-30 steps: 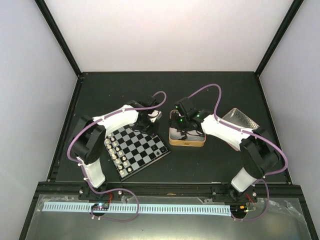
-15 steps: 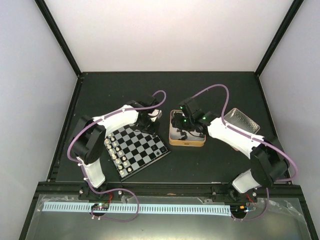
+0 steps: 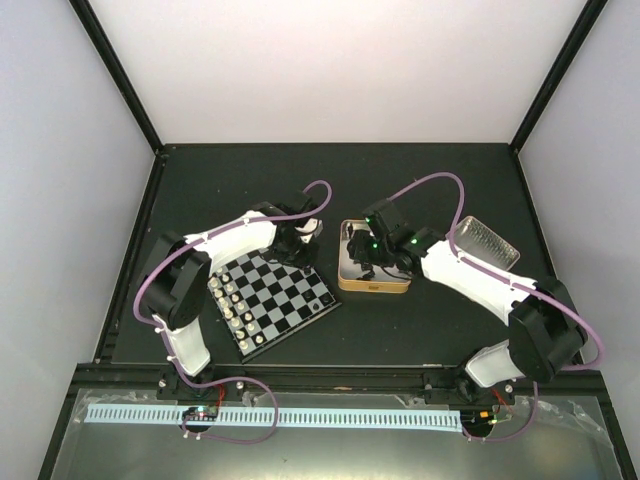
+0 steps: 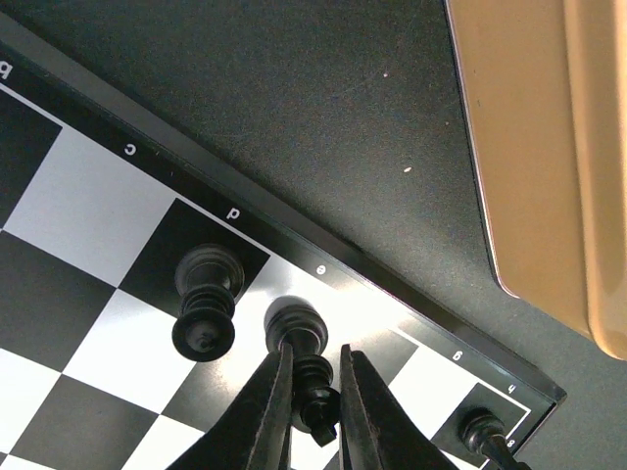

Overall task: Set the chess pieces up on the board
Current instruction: Place the chess piece on the chessboard, then pick up the chess piece from the storage box.

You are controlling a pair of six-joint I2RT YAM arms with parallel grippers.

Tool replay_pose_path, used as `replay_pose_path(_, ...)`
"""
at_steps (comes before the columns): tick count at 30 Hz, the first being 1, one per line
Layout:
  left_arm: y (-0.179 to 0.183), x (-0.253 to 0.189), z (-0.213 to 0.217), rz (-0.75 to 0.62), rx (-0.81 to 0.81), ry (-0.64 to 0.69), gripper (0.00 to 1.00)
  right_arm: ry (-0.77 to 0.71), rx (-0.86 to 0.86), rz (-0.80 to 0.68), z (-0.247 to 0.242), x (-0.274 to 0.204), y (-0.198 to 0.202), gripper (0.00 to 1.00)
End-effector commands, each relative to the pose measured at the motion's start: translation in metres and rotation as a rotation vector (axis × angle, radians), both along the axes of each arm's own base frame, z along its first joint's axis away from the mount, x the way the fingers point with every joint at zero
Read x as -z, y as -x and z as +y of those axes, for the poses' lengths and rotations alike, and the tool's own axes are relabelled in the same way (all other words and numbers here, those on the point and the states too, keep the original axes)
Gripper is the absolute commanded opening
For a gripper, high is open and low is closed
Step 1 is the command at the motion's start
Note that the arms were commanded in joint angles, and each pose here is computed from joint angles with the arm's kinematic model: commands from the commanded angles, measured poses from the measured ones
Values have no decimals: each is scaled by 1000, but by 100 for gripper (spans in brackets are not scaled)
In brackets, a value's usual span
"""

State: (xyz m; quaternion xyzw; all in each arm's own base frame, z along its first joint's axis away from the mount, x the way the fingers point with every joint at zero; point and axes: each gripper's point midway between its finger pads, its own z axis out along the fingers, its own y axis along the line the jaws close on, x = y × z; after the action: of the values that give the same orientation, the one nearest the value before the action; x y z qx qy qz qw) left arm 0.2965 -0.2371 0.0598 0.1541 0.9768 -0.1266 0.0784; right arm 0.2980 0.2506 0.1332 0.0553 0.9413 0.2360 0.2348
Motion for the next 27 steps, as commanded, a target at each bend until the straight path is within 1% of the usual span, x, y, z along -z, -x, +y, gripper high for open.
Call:
replay_pose_path(1,-6,-4,3,-37,-16,-17,12,-6,29,-27,-6,-8,-2,47)
replay_pose_path(2,-5,-4,1,-32,-12,-10,13,-6,28,-26,-6,-8,-2,47)
replay_pose_path(5,-1,-4,0,-21,-7,7,24,-8,26,-22,-5,-8,-1,47)
replay_pose_path(7,1,-9,-2,-22,-1,26,30,-6,25,-21,-6,-9,0,47)
replay_pose_path(11,2,-29,-5,-52,1,69,38,0,31,-31,-10,-13,2,47)
replay_pose_path(16,6,-60,3,-117,-22,119,48,37,23,-46,-20,-17,4,47)
replay_pose_path(18,6,-76,13,-168,-49,146,51,60,13,-48,-26,-15,4,47)
replay_pose_path(23,0,-106,53,-298,-166,199,57,147,-38,-12,-41,1,2,48)
replay_pose_path(27,-5,-141,89,-447,-269,246,61,221,-86,28,-50,17,-1,48)
